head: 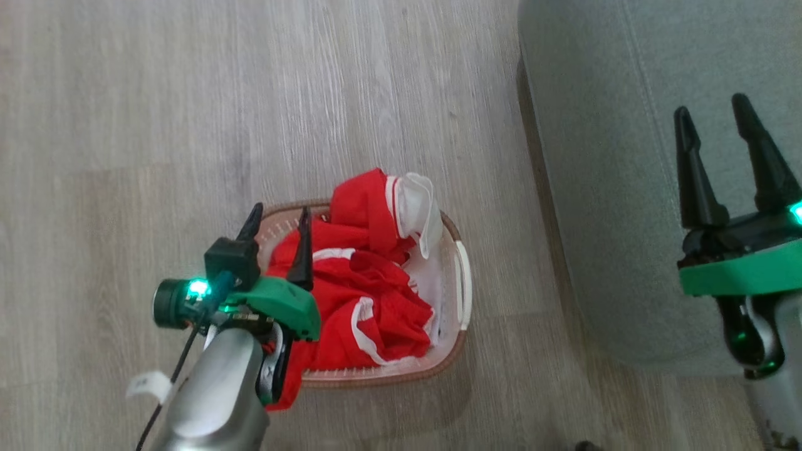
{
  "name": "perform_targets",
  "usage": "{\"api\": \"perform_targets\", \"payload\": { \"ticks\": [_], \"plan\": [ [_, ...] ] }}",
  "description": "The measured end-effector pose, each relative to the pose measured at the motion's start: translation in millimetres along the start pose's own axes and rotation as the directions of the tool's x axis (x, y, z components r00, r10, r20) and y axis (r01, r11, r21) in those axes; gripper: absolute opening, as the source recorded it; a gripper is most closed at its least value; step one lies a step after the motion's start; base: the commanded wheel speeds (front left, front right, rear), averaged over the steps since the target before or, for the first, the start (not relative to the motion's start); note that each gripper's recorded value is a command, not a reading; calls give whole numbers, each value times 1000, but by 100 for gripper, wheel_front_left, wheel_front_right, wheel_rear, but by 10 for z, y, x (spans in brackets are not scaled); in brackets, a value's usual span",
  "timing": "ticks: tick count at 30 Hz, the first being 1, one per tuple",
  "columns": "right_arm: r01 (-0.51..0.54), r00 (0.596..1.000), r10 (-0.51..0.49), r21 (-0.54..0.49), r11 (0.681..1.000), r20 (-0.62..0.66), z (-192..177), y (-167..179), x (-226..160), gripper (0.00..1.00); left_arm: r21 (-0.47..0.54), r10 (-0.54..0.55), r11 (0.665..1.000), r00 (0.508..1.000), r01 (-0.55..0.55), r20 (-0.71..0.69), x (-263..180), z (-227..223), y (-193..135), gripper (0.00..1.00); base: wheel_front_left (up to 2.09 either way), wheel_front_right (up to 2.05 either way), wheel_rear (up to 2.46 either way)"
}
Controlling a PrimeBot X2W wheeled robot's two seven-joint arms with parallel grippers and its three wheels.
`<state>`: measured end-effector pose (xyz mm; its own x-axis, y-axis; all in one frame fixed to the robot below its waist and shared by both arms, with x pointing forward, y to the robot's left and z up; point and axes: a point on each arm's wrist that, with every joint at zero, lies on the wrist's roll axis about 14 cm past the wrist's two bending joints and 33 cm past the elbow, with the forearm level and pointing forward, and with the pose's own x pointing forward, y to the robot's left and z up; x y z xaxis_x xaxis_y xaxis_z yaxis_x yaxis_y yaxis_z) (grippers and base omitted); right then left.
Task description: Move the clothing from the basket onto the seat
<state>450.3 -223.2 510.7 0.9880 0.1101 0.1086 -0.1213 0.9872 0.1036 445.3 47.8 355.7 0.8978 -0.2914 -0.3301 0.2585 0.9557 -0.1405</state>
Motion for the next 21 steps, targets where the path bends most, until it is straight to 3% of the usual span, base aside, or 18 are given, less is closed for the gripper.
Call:
{"api": "perform_targets", "payload": {
  "ticks": [6,21],
  "plan": [
    [6,1000,-6,-5,1000,-19,-103,-84,92,100,-12,-10,1000,990,8,-138,142,-430,20,100,0,0,0],
    [0,998,-3,-50,999,-60,-460,-302,454,100,-91,-64,995,909,29,-411,587,-1396,-6,100,0,0,0]
  ]
}}
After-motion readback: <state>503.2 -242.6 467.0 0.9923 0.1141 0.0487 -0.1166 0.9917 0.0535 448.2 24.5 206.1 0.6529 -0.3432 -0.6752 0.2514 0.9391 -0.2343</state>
